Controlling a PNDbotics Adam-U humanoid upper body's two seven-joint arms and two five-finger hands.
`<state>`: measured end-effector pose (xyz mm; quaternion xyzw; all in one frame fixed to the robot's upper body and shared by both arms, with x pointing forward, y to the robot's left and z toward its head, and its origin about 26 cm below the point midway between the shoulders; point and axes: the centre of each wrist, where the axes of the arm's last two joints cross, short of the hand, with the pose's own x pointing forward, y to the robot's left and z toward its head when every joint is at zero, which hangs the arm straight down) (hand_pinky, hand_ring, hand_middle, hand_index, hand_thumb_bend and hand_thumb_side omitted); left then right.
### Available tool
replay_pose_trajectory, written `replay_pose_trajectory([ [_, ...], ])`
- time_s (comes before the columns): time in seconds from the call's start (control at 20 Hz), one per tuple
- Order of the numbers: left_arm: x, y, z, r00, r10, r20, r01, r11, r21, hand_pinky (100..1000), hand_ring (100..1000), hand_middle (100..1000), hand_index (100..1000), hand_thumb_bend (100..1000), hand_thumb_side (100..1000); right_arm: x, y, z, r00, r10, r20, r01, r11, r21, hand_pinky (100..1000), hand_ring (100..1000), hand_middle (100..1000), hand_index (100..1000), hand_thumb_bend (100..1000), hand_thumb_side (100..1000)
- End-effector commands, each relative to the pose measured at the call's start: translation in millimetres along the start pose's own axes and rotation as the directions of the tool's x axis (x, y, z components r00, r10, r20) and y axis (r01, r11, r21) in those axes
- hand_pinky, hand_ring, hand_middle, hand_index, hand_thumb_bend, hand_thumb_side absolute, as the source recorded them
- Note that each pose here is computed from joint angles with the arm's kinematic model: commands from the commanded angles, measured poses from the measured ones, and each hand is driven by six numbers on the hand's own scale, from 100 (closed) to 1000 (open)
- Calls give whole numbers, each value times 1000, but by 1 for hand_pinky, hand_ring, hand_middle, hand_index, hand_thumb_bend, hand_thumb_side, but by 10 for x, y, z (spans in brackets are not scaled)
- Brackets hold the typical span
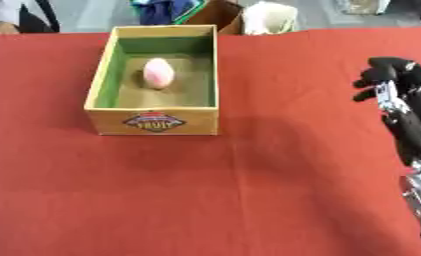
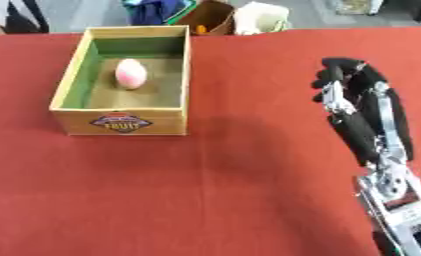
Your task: Pick up objects on the table and place them in the box.
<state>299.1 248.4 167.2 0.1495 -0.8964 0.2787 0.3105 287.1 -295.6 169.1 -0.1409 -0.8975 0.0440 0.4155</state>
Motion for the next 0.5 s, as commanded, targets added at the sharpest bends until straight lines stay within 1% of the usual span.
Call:
replay_pose_trajectory([
  [0.05, 67, 5, -72, 999, 2, 40, -2, 1000, -2, 555, 520, 441, 593, 100, 651, 78, -26, -28, 1000, -5, 30, 5, 1000, 0, 496, 588, 557, 705, 100, 522],
  [0.5, 66, 7, -71, 999, 1, 39, -1, 1000, -1, 555, 521, 441, 593, 100, 651, 77, -26, -29, 1000, -6, 30, 6, 1000, 0, 496, 581, 550, 698, 100, 513],
])
